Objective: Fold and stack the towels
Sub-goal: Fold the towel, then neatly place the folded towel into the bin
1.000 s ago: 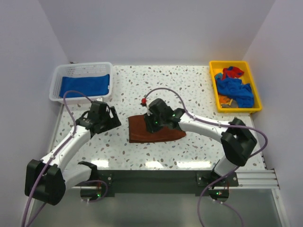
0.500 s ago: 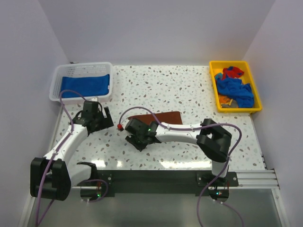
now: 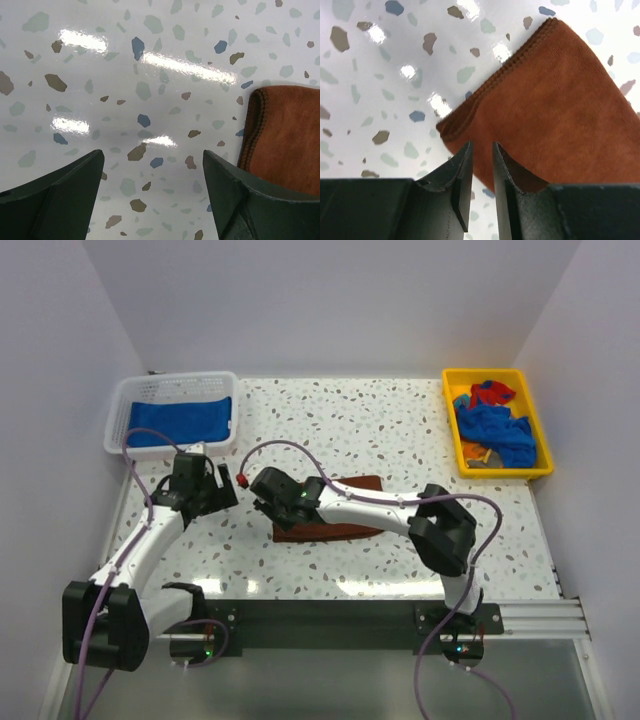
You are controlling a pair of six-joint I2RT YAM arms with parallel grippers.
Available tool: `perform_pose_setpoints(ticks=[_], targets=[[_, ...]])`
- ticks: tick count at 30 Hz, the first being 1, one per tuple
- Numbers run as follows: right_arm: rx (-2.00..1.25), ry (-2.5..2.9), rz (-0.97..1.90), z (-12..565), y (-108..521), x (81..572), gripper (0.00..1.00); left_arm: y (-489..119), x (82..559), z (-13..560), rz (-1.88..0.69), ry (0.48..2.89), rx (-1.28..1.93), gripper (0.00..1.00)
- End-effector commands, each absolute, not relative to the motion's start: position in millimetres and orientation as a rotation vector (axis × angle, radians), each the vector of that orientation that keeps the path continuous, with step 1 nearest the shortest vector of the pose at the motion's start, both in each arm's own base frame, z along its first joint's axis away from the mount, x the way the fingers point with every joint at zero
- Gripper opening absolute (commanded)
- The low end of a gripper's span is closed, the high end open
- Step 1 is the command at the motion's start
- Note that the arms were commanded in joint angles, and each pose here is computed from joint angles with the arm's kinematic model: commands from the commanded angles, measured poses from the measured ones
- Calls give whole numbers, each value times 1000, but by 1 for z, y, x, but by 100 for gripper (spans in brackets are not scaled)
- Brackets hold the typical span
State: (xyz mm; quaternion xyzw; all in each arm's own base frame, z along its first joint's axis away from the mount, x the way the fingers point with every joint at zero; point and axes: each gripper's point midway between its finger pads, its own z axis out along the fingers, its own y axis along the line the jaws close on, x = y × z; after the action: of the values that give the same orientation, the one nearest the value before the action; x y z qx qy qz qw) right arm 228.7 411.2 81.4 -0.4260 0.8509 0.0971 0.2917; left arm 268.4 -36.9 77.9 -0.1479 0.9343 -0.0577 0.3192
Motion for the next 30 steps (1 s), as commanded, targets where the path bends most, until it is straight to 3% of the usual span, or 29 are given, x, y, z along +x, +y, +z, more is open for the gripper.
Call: perform_pose_setpoints(ticks=[1,9,14,22,30], targets=[[-1156,2280,243,63,422,234,25,-25,279,93,-93,2383,-391,85],[-1198,2376,396,40,425,194,25,-24,279,92,-95,2387,-397,85],[-1139,2365,383,56,423,197,29,-25,279,93,-106,2384,-397,85],[-980,2368,343,78,428,213,58,-24,279,93,-103,2380,-402,85],[-947,2431,323,48,431,211,64,-21,278,92,-90,2382,-415,86]])
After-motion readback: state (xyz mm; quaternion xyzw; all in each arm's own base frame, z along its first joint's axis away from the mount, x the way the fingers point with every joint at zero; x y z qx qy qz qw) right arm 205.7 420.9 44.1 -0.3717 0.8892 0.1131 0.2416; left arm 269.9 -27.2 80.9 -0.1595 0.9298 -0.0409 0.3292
